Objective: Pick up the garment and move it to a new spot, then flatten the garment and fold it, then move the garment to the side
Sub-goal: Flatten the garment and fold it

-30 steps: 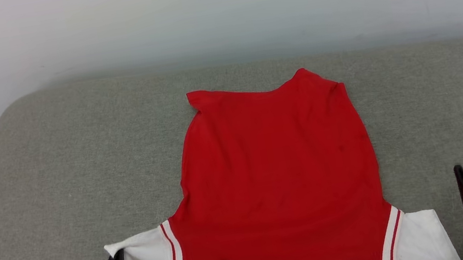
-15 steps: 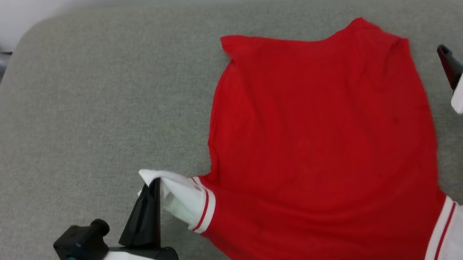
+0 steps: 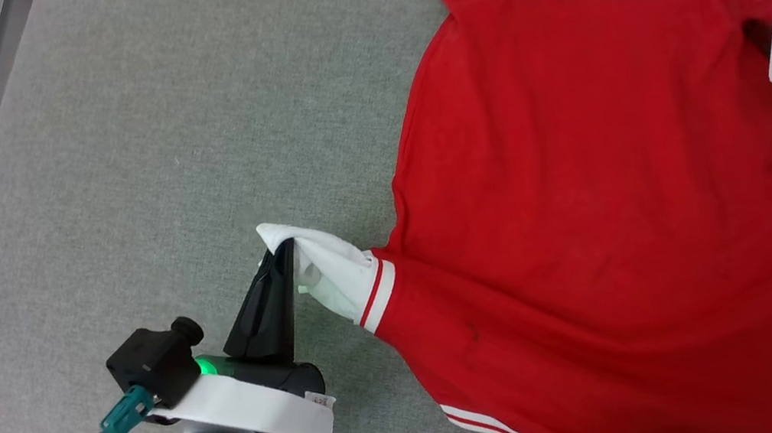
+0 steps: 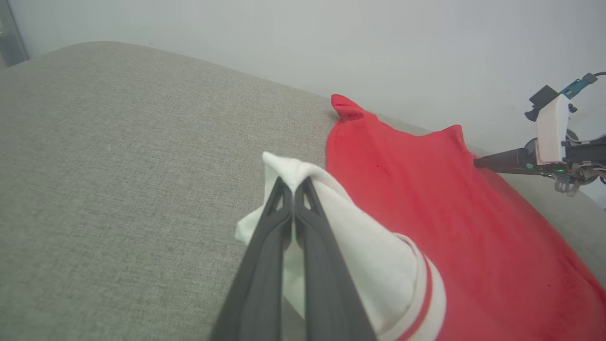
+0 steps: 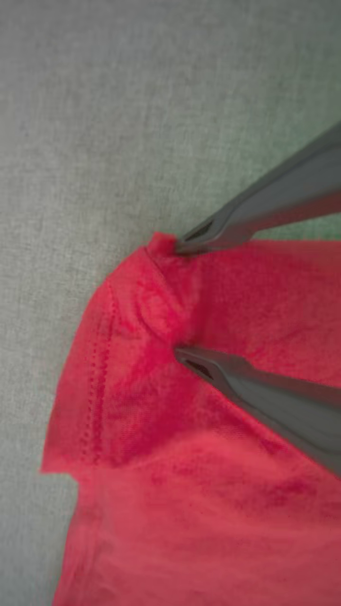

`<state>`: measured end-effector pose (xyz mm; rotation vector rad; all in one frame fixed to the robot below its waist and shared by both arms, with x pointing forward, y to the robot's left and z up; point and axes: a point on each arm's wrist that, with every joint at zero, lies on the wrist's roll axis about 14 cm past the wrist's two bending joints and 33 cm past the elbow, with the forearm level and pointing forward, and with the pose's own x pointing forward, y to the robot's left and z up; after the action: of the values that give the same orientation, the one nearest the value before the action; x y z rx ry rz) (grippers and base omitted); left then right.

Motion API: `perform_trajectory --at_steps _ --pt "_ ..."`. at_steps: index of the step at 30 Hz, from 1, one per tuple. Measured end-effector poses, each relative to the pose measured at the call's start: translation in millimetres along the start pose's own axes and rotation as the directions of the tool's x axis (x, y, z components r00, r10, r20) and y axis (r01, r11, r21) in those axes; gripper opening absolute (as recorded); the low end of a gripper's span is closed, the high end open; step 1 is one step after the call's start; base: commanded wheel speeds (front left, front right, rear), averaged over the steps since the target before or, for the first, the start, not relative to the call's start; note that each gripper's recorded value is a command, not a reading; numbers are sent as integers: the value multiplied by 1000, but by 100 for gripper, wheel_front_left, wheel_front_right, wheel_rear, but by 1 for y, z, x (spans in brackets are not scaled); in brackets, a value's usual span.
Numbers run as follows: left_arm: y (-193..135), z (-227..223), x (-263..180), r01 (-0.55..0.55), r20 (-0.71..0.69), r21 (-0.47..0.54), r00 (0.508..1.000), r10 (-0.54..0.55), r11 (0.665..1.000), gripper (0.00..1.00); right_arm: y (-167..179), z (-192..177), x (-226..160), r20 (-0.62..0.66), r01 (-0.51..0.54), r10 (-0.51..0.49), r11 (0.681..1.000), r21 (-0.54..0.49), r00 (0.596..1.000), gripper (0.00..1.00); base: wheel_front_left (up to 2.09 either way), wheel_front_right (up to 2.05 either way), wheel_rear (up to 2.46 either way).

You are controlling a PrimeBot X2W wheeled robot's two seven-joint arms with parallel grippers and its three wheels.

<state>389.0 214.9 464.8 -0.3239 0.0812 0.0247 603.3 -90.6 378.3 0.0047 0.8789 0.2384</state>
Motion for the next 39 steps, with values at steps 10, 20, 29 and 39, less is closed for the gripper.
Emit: perform_trajectory --at_steps 10,20,29,39 --pt "8 -7 -1 -27 -10 -7 1000 27 1000 0 -2 -37 10 -227 3 4 1000 31 974 0 0 0 0" --pt "12 5 -14 -39 22 8 999 39 999 0 -21 13 -38 -11 70 -70 996 -63 997 0 0 0 0" --pt "8 4 -27 -38 -2 18 999 38 999 0 -70 -1 -109 133 145 -141 989 -20 981 0 0 0 0" --pt "-9 4 -29 26 -26 26 999 -26 999 0 -121 -113 -195 98 247 -259 961 124 961 0 0 0 0"
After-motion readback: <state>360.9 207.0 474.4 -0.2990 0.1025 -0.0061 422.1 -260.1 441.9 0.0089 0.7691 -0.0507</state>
